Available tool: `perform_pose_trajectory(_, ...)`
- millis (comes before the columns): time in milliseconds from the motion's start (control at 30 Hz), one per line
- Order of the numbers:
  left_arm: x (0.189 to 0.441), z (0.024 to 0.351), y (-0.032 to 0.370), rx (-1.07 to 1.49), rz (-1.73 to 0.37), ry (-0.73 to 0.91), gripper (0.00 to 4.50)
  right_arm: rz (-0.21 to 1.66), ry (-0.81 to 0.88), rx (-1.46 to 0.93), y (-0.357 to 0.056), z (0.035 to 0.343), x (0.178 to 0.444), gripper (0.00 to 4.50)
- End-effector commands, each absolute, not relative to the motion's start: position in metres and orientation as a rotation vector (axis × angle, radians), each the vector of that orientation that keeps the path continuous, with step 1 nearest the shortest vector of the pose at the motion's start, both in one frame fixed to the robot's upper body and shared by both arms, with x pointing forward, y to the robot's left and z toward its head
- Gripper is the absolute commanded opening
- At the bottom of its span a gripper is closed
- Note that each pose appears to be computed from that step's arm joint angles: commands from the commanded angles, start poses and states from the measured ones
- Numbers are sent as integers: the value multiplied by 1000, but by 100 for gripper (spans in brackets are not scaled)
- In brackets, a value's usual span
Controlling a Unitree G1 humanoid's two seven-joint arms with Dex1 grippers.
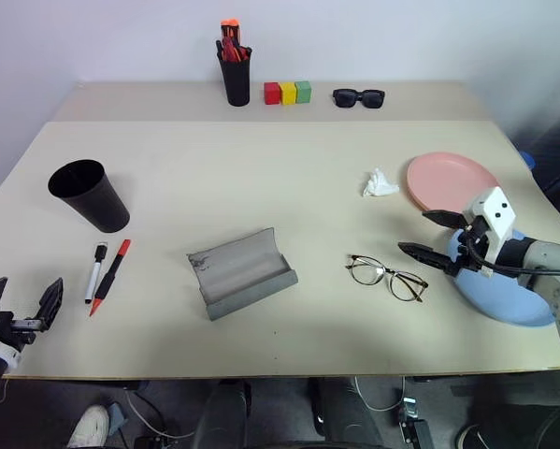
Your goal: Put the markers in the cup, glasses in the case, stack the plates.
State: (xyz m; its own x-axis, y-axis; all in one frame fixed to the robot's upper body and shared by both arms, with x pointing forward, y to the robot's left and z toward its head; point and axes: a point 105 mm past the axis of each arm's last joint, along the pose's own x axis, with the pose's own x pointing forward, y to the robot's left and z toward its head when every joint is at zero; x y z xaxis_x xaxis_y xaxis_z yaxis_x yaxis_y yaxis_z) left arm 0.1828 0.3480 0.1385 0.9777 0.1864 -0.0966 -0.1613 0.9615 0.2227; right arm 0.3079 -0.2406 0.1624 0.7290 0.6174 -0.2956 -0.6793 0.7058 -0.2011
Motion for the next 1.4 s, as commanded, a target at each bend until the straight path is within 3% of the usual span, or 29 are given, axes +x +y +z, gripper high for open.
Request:
perform_pose_trajectory(33,180,149,347,241,190,91,389,738,169,-319,-237,171,311,450)
perform_pose_trajectory(233,184,150,347,244,199,98,389,772,121,-345,-220,177,314,450)
perform_pose_trajectory(400,194,148,339,244,180,123,389,889,55,-363,-173,182,310,450)
perform_pose_trajectory(467,201,146,325,234,106,150,443,949,15,-355,-145,182,306,450)
perform_pose_trajectory(600,219,147,299,233,9,181,447,1030,-21,-312,-105,175,295,450)
perform_pose_trajectory(700,226,141,308,282,77,284,447,1052,-8,-359,-94,164,289,450)
perform_pose_trajectory(1100,279,133,293,61,88,502,447,1058,-104,-406,-64,160,293,450)
perform_pose_trajectory(1400,295,111,295,-64,103,689,447,1052,-119,-395,-57,164,289,450)
